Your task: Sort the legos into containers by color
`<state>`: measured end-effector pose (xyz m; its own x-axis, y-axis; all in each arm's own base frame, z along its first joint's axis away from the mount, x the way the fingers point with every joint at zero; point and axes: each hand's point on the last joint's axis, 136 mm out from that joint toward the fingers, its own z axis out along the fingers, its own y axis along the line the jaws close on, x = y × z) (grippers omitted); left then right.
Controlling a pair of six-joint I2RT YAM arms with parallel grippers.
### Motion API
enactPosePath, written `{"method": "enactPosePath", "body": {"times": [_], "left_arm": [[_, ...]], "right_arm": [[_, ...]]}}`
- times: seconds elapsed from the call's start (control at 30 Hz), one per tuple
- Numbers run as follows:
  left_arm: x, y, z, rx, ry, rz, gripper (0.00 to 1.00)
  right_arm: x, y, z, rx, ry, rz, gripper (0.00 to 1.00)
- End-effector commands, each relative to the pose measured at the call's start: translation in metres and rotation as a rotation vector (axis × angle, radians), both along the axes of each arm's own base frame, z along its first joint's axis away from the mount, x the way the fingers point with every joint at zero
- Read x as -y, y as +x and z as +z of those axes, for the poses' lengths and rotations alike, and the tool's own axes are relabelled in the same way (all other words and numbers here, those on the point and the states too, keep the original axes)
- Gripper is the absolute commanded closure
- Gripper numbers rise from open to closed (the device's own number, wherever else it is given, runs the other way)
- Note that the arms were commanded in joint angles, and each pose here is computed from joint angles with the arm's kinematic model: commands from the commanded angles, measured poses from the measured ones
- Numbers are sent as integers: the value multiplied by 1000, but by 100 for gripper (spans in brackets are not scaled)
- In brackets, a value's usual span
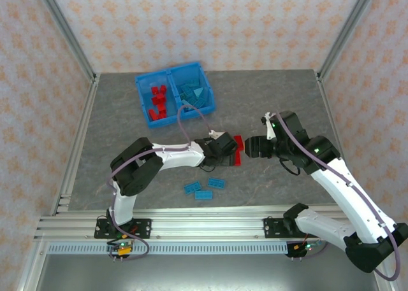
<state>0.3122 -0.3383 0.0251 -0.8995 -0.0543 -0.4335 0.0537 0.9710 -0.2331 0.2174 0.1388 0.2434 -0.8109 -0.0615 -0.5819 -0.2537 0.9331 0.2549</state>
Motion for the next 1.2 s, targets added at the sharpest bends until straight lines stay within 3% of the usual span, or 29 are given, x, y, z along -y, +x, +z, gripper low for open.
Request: {"method": "enactPosePath", "body": {"times": [0.0, 0.27, 0.43, 0.57, 0.8, 1.0, 1.17], "left_arm": [[-4, 4, -27, -15, 42, 4, 21], [20, 17, -13, 32, -42, -27, 4], [20, 26, -8, 70, -26, 11, 5], [18, 27, -24, 23, 3, 41, 10], [0, 7, -41, -56, 30, 84, 40], [-21, -18, -46, -106, 10, 106, 52], [-31, -20, -48, -100, 72, 86, 81]], "right_arm": [[6, -1, 8, 17, -5, -25, 23], [7, -3, 7, 12, -12, -21, 23], [9, -5, 8, 13, -18, -23, 23], [10, -5, 10, 15, -19, -24, 23], [11, -6, 13, 21, -13, -27, 23], [7, -6, 12, 11, 8, -25, 23], [4, -7, 8, -7, 23, -25, 23]]}}
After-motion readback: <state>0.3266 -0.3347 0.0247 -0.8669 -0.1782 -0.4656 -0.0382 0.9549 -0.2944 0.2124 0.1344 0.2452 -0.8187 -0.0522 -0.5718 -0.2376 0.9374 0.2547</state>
